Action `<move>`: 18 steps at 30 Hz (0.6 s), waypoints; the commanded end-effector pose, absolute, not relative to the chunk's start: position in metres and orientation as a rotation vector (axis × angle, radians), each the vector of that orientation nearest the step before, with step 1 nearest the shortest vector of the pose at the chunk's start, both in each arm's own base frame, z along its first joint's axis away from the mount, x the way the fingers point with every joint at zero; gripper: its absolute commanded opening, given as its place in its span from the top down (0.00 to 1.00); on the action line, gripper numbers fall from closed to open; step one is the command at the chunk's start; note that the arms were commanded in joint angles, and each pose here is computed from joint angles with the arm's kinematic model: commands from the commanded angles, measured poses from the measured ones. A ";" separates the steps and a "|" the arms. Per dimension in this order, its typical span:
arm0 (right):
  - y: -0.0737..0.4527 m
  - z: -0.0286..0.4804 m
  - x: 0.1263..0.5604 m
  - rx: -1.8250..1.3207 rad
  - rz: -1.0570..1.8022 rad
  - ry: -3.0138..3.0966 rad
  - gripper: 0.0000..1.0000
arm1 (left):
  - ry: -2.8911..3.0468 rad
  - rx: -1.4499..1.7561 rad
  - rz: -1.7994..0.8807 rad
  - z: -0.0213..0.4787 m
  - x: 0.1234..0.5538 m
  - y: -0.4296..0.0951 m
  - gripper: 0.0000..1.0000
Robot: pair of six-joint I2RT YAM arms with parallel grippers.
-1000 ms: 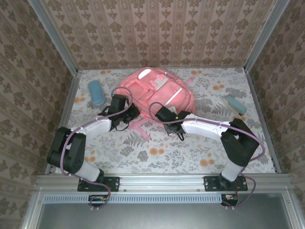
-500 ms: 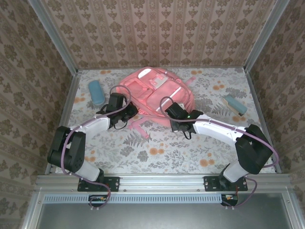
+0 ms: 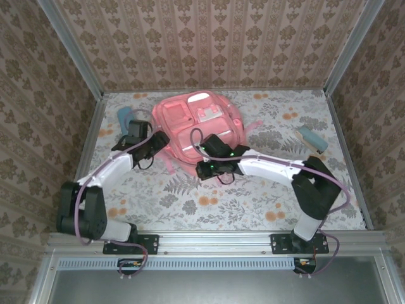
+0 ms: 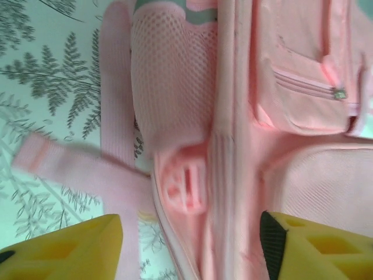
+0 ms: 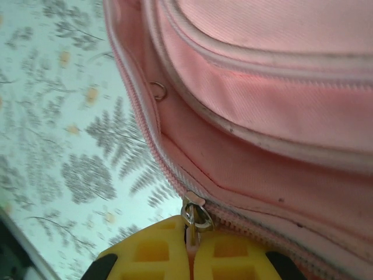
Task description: Pack the student bag
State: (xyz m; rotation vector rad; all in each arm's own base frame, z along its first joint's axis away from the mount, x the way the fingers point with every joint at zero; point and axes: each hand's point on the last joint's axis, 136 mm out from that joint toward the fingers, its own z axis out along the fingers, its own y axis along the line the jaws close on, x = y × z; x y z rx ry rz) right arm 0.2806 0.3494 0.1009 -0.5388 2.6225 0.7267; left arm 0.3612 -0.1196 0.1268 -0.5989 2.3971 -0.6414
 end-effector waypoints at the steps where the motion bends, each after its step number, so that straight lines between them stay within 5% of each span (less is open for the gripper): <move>1: 0.391 0.129 0.295 -0.570 0.904 2.524 1.00 | 2.408 -0.675 -0.626 0.130 0.336 -0.107 0.31; 9: 0.406 0.129 0.297 -0.575 0.983 2.527 1.00 | 2.345 -0.776 -0.994 0.125 0.321 -0.142 0.30; 18: 0.404 0.124 0.293 -0.564 0.992 2.541 1.00 | 2.352 -0.817 -1.066 0.105 0.327 -0.160 0.42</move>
